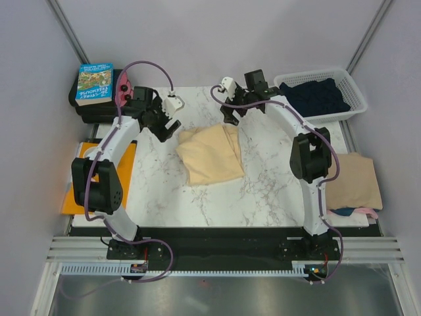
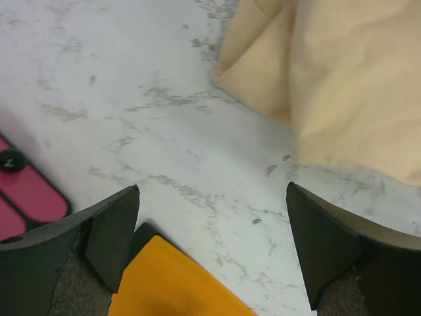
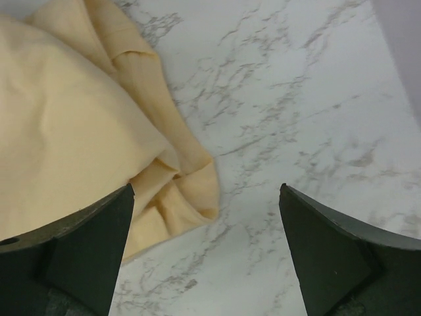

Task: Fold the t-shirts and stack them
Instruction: Fold the long partially folded tshirt into a neat square, then smooth out wrinkles on the folded tshirt

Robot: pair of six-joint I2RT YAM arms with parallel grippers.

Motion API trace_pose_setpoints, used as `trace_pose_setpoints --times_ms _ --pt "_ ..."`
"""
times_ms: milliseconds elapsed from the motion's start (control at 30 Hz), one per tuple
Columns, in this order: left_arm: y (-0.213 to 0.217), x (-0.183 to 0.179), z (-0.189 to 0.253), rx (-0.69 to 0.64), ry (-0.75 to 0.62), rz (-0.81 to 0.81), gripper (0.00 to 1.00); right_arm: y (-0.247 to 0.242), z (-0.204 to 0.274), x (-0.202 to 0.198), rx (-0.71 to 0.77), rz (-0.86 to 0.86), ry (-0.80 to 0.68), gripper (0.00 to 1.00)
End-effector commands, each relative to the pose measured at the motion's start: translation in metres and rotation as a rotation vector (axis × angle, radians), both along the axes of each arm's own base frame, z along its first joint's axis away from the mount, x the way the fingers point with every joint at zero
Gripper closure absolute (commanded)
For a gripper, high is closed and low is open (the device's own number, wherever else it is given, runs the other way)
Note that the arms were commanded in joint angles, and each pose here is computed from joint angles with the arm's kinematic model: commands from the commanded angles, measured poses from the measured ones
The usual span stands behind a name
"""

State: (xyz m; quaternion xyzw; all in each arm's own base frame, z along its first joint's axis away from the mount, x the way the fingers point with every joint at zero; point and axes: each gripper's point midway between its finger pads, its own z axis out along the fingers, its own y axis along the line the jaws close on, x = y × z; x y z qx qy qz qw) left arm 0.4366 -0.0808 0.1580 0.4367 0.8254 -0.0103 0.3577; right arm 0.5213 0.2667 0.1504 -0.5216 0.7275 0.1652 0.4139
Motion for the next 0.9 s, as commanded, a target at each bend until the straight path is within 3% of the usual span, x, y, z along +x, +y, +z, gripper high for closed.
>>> trace_pose_setpoints --times_ms 0,433,567,733,833,867 --pt "-0.02 -0.03 -0.034 -0.082 0.182 -0.13 0.0 0.033 -0.017 -0.049 0.138 0.186 0.239 0.02" --pt "-0.025 -0.03 -0.057 -0.098 0.319 -0.193 0.0 0.054 -0.028 -0.039 0.221 0.279 0.263 0.04" --pt "-0.024 -0.023 -0.061 -0.093 0.332 -0.191 0.0 0.055 -0.04 -0.033 0.209 0.27 0.264 0.18" --pt "-0.026 -0.015 -0.061 -0.095 0.338 -0.192 0.0 0.055 -0.053 -0.031 0.202 0.271 0.276 0.23" --pt "-0.027 -0.011 -0.062 -0.092 0.343 -0.201 0.01 0.054 -0.056 -0.028 0.192 0.27 0.266 0.37" --pt "-0.027 -0.01 -0.066 -0.092 0.355 -0.205 0.0 0.054 -0.057 -0.028 0.181 0.265 0.26 0.51"
